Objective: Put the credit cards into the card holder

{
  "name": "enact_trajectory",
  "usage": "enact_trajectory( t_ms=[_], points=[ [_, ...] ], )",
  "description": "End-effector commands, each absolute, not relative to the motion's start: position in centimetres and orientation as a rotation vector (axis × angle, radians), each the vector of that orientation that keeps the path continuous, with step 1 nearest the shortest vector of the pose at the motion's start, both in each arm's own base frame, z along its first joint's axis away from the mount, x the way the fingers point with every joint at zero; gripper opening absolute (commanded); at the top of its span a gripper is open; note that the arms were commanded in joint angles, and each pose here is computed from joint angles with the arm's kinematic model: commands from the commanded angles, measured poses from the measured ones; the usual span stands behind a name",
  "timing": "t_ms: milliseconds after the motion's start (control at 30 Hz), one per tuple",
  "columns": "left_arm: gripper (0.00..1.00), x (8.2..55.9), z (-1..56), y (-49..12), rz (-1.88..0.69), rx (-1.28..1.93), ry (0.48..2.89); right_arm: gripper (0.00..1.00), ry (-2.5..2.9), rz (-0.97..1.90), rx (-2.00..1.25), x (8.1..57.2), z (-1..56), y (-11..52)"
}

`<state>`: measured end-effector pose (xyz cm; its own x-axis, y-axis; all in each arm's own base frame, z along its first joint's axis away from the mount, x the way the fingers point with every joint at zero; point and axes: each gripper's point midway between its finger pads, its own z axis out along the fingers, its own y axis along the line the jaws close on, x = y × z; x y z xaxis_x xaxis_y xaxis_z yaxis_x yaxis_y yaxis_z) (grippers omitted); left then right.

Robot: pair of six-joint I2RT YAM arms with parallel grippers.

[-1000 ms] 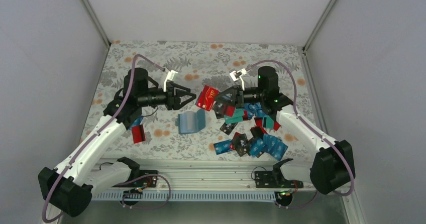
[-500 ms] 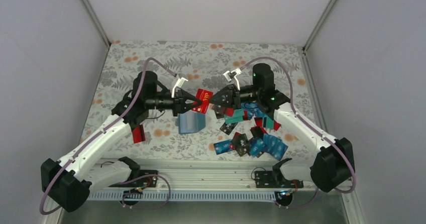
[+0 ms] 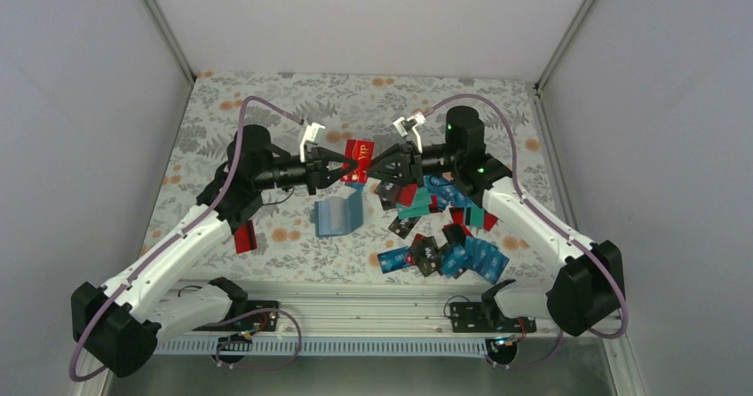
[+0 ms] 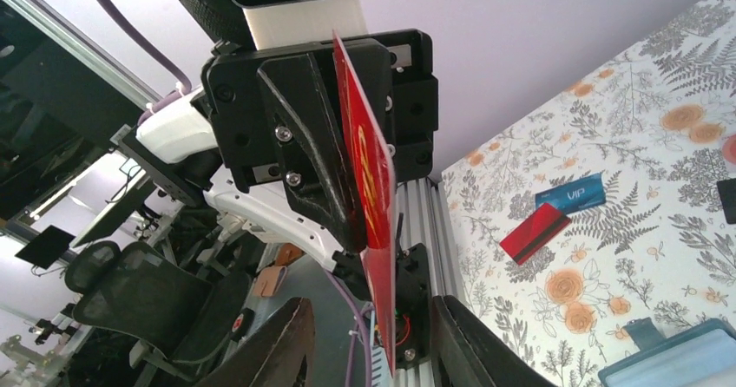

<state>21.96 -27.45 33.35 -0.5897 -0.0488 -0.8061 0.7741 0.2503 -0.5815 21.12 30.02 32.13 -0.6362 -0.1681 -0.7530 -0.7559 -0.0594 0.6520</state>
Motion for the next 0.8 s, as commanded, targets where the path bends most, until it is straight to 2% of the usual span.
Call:
enact_trajectory(
  t_ms=[0, 133, 267, 367, 500, 600, 767],
  points=[
    [0.02, 21.7, 34.7, -27.5, -1.454, 0.642, 1.726, 0.35, 1.697, 1.749, -1.006, 21.3, 34.2, 30.6],
    [0.02, 21.6, 34.8, -27.6, -1.466, 0.644, 1.719, 0.31, 1.677, 1.753, -1.018, 21.4, 34.9, 30.8],
    [0.02, 21.6, 34.9, -27.7, -1.474, 0.642, 1.713, 0.2, 1.655, 1.763, -1.035, 21.2, 35.5, 31.1],
    [0.02, 21.8, 34.5, -27.8, -1.481, 0.636, 1.719, 0.06, 1.641, 1.765, -1.051, 21.1, 35.8, 31.3],
    [0.03, 22.2, 33.8, -27.8, -1.459, 0.624, 1.748, 0.04, 1.667, 1.738, -1.025, 21.5, 35.5, 31.4],
    [0.15, 23.2, 32.4, -27.4, -1.375, 0.576, 1.826, 0.04, 1.734, 1.692, -0.965, 22.4, 34.8, 31.4],
    [0.49, 25.6, 28.3, -24.7, -1.085, 0.425, 2.014, 0.04, 1.918, 1.595, -0.843, 24.0, 31.2, 31.2]
  ],
)
